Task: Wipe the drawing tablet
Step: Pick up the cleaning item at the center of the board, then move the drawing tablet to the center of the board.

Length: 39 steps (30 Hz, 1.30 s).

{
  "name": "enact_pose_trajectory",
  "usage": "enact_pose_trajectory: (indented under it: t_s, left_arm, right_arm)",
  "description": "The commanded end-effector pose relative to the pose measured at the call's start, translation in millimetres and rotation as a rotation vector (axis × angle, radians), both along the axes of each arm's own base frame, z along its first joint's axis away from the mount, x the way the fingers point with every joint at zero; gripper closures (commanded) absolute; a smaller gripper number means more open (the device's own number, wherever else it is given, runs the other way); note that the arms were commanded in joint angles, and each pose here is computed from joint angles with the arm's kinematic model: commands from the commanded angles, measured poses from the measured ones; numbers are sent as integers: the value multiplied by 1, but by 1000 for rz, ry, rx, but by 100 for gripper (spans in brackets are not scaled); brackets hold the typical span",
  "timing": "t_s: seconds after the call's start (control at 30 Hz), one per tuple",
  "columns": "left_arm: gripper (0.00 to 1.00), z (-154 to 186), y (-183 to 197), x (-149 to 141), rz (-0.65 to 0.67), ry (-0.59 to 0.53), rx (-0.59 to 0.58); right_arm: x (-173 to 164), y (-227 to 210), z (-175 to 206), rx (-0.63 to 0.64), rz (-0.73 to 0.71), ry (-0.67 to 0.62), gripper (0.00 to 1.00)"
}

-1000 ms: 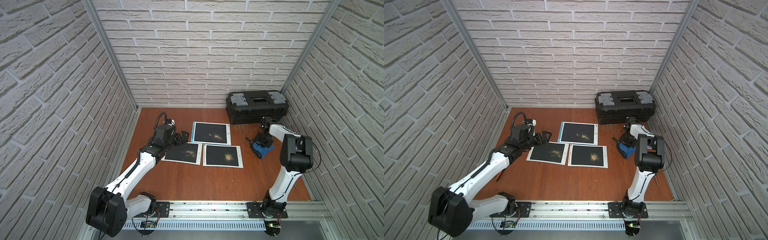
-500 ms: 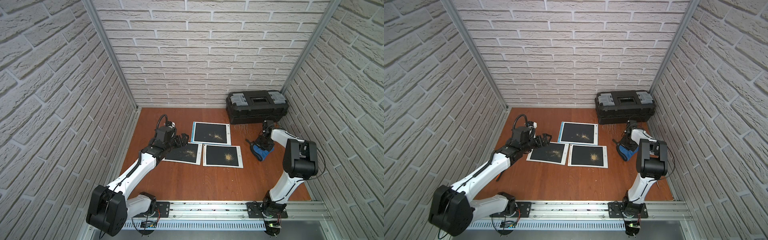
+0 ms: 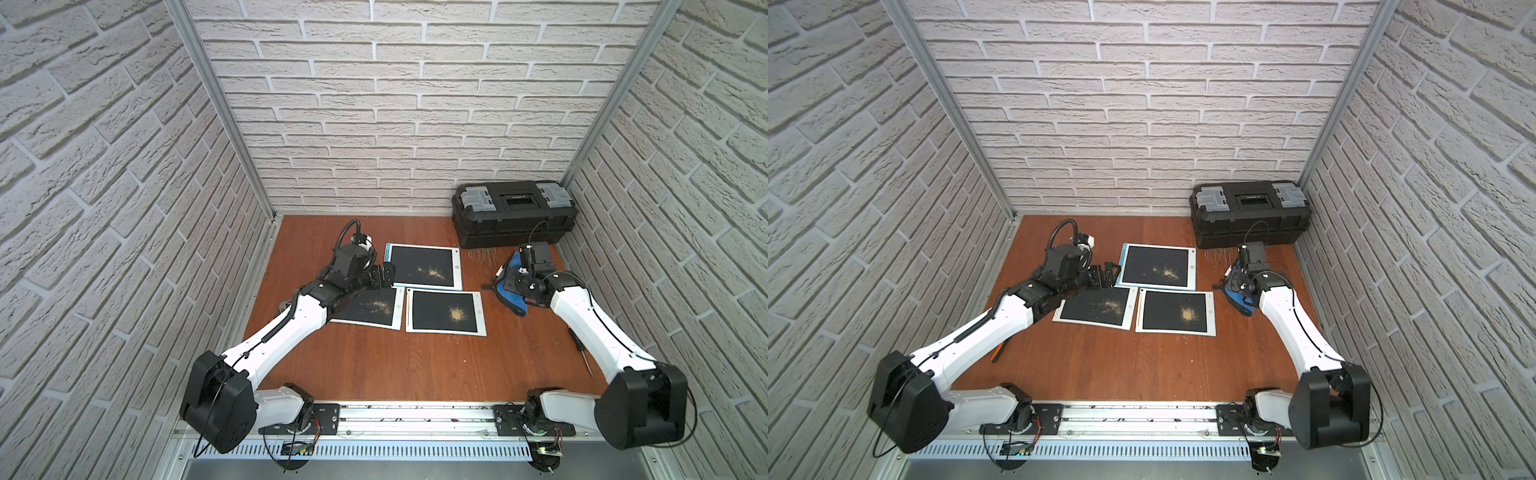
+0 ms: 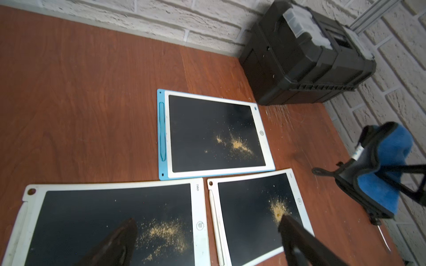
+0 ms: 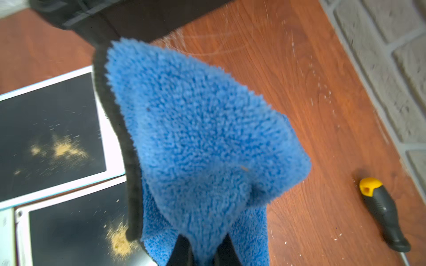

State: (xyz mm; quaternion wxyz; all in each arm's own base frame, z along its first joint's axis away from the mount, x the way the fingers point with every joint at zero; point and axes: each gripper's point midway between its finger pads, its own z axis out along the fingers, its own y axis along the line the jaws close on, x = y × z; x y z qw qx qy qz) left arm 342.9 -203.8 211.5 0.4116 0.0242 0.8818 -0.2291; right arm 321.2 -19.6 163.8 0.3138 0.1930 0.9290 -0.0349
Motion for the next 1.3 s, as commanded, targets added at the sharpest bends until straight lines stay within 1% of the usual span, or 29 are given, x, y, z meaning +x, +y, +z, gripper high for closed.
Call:
enact_pose_trajectory:
  t_s: [0.0,0.1,0.23,0.37,0.5,0.67,0.83,0.9,0.97,1.03,1.13,1.27]
  left_arm:
    - [2,6,13,8,47,-26,37]
    - [2,11,17,8,50,-48,56]
    - [3,14,17,9,51,-41,49]
    - [3,15,10,13,27,-31,46]
    - [2,15,9,19,39,-30,30]
    - [2,20,17,23,80,-39,-7]
    - [2,17,27,24,104,-67,6]
    - [2,15,33,22,123,-82,-5]
    - [2,10,40,20,145,-60,-25]
    - [2,2,45,20,147,-15,-41]
    - [2,-8,48,20,144,31,-26]
    - [2,-15,47,20,127,48,-11]
  right_arm:
    - [-7,2,17,-36,38,-87,97]
    - [-14,7,27,-3,40,-131,97]
    - [-18,9,27,3,49,-116,97]
    - [-18,14,23,35,60,-116,97]
    - [-17,20,18,70,72,-111,97]
    - [-14,28,7,98,108,-83,97]
    - [-8,37,4,133,146,-96,97]
    - [-7,40,2,144,154,-95,97]
    - [-7,41,-1,151,161,-89,97]
    - [-7,44,-3,161,170,-90,97]
    - [-7,47,-4,174,187,-96,97]
    - [-10,46,-7,170,184,-94,97]
